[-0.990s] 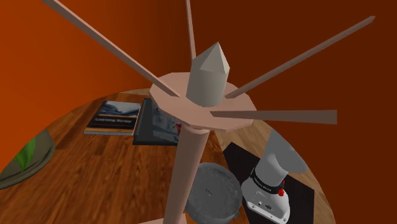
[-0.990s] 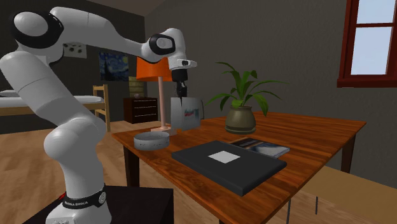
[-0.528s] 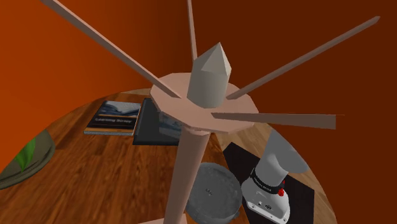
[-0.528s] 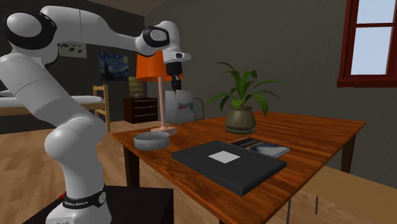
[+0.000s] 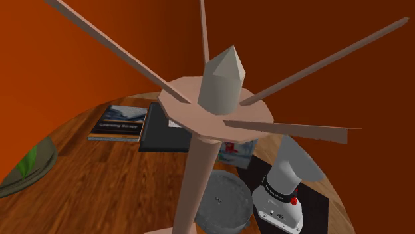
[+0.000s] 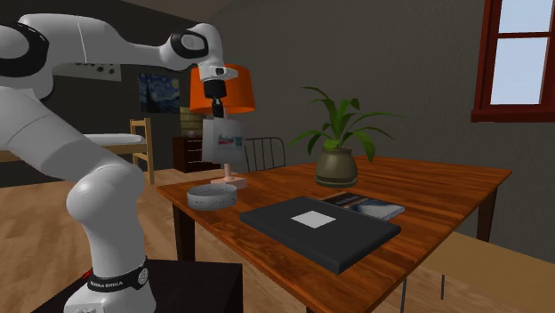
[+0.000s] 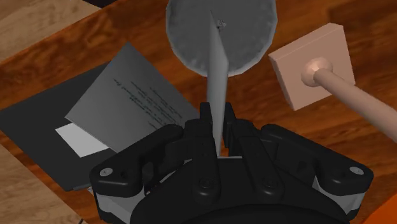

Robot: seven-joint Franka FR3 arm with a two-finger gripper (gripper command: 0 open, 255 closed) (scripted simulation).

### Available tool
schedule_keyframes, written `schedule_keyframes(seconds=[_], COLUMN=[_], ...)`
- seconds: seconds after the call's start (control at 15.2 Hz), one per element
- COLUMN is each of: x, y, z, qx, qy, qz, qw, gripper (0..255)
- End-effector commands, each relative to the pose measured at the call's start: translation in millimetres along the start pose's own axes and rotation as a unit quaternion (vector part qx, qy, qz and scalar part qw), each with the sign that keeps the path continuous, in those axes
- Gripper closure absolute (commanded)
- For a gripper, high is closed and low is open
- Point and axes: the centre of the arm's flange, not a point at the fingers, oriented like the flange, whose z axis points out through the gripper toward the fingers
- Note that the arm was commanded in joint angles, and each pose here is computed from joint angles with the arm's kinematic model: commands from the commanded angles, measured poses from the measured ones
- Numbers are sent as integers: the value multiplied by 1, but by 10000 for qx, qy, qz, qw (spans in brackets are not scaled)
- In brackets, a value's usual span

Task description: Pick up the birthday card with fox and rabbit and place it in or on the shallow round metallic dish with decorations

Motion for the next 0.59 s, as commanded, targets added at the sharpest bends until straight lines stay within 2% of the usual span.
schedule_keyframes(seconds=[0.0, 0.26, 0.53], x=[-22, -57, -59], y=[-11, -29, -31], z=[-9, -23, -2], qx=[-2, -2, -2], qy=[-4, -4, -4], qz=[2, 2, 2], qw=[10000, 10000, 10000], gripper=[255, 255, 255])
